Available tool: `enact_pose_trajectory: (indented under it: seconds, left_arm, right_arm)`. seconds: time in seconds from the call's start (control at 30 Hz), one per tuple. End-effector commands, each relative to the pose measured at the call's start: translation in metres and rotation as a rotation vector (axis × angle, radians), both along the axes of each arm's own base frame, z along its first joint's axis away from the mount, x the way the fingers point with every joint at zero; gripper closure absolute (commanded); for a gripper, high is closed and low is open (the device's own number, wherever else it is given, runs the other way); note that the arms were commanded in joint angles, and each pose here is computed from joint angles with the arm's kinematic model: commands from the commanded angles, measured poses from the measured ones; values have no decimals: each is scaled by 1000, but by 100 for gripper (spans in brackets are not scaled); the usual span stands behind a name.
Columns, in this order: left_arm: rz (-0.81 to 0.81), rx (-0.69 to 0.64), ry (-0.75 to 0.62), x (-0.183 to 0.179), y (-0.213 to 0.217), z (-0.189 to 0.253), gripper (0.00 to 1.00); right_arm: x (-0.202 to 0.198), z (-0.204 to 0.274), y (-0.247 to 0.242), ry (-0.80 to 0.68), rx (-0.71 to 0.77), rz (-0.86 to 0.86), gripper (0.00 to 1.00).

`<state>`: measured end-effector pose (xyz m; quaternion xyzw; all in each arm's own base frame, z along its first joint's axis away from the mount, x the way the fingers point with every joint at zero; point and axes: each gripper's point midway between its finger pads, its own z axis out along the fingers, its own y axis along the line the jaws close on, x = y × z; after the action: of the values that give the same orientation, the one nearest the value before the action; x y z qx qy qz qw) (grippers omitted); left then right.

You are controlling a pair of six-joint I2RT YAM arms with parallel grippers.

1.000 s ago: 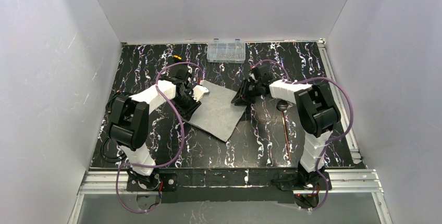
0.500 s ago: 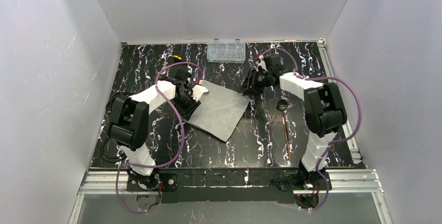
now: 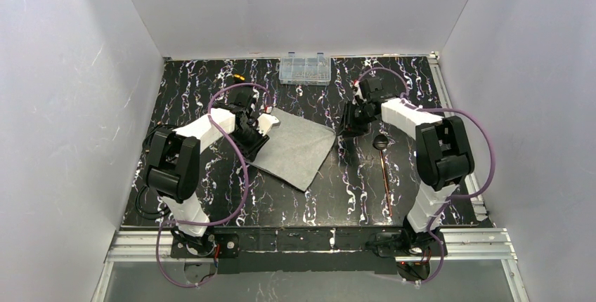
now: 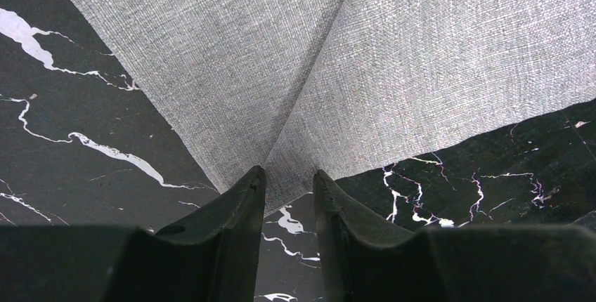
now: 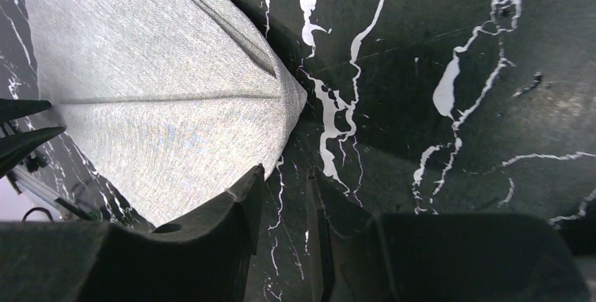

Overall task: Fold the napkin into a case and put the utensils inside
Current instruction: Smooth out the upper triangle-folded napkin at the center of the board.

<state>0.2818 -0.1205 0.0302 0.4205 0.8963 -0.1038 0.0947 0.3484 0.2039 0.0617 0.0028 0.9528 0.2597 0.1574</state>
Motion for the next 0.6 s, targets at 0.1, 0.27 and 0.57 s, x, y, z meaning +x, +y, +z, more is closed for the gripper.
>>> enact_pose_trajectory:
  seconds: [0.1, 0.27, 0.57]
  left_arm:
    - [6, -19, -11, -1, 1, 13, 70]
    - [6, -20, -16, -1, 2, 15, 70]
    - [9, -20, -18, 2, 4, 17, 71]
  right_arm:
    - [-17, -25, 18, 97, 77, 19, 62]
    - [-18, -30, 23, 99, 110, -8, 61]
    - [-10, -20, 32, 54, 188, -61, 66]
